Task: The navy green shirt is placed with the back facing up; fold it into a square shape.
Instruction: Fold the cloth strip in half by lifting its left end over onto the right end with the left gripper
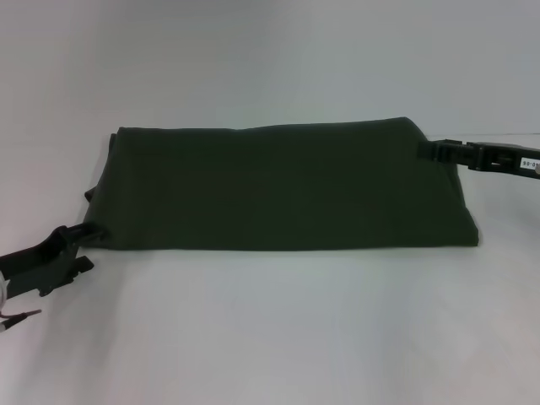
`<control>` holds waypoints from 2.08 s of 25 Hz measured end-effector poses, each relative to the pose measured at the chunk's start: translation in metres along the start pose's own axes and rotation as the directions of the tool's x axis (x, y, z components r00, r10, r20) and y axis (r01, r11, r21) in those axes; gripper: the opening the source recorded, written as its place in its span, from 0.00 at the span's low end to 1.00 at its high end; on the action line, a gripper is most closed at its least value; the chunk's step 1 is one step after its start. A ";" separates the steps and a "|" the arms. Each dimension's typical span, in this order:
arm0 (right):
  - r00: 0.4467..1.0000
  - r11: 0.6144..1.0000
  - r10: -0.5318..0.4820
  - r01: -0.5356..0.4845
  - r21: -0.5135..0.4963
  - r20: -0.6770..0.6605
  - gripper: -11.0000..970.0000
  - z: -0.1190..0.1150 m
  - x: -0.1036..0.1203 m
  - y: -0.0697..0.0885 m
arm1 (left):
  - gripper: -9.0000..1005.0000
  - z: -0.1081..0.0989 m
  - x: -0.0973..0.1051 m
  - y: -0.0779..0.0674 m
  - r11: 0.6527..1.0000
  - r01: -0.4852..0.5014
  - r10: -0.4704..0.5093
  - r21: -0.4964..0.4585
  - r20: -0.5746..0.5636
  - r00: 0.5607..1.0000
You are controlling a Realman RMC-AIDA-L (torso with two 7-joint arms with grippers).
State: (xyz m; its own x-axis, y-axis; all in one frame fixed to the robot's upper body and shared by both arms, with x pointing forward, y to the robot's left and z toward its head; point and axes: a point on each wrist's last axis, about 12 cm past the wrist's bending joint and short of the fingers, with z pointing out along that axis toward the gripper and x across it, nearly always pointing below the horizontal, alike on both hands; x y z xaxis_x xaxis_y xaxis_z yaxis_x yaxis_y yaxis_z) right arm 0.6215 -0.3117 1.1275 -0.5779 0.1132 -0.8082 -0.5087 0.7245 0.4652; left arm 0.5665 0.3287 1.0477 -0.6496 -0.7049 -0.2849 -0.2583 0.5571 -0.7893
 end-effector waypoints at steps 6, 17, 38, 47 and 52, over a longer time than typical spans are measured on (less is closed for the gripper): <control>1.000 1.000 0.007 -0.007 -0.002 0.015 0.77 0.000 -0.002 0.000 | 0.68 0.003 0.000 -0.004 1.000 0.027 -0.027 0.005 -0.006 1.000; 0.999 1.000 0.020 -0.020 -0.011 0.047 0.77 0.000 -0.006 0.001 | 0.68 0.008 -0.003 -0.003 0.997 0.074 -0.073 -0.016 0.021 0.997; 0.997 1.000 0.025 -0.024 -0.020 0.075 0.77 0.001 -0.011 0.003 | 0.68 0.015 -0.012 -0.007 0.997 0.066 -0.064 -0.038 0.058 0.996; 0.997 0.999 0.029 -0.027 -0.021 0.078 0.77 0.001 -0.011 0.003 | 0.68 0.016 -0.012 -0.008 0.997 0.062 -0.060 -0.038 0.055 0.997; 0.996 0.999 0.031 -0.030 -0.020 0.082 0.77 0.000 -0.011 0.002 | 0.68 0.017 -0.011 -0.008 0.997 0.063 -0.061 -0.035 0.052 0.997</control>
State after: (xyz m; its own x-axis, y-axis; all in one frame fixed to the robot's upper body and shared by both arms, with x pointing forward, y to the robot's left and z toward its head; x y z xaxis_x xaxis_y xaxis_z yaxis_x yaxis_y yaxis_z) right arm 0.6268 -0.3110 1.1372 -0.5395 0.1907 -0.8201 -0.5039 0.7072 0.4960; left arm 0.5874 0.3243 1.0483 -0.5947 -0.7595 -0.2637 -0.3235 0.5264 -0.7863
